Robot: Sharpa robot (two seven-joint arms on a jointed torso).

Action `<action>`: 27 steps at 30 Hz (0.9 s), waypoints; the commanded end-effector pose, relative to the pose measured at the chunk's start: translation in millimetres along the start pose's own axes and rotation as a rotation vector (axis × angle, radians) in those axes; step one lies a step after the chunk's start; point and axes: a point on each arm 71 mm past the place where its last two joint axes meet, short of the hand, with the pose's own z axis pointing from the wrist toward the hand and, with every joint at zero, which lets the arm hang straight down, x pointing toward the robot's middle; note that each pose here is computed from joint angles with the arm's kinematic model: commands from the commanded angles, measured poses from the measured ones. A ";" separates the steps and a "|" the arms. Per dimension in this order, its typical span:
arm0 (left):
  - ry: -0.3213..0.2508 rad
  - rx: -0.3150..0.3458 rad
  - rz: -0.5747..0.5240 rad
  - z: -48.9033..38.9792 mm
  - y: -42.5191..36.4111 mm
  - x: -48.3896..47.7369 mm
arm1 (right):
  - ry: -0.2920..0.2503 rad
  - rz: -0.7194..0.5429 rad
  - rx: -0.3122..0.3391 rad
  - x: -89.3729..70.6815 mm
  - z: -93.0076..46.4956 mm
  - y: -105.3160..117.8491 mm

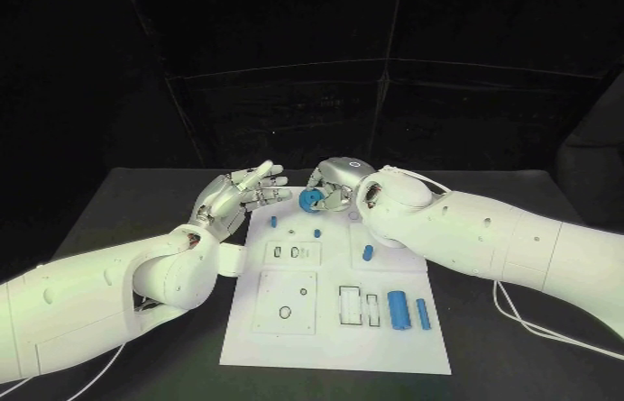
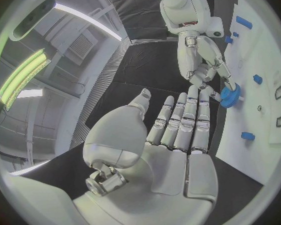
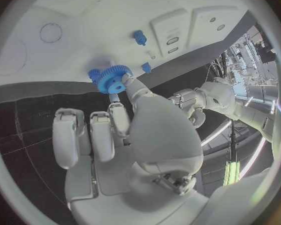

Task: Assemble the parts on the task board

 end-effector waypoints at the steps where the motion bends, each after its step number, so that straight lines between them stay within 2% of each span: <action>1: 0.008 0.020 0.000 0.7 -2.2 0.8 | 0.032 -0.016 0.005 2.6 2.3 2.3; 10: 0.009 0.021 0.000 1.4 -2.4 1.5 | 0.073 -0.020 0.015 9.7 5.2 4.3; 21: 0.011 0.019 -0.001 1.9 -2.4 1.9 | 0.057 -0.021 0.046 9.8 6.6 -2.2; 27: 0.012 0.015 -0.002 2.1 -2.1 1.8 | 0.076 -0.025 0.050 11.2 6.8 -3.5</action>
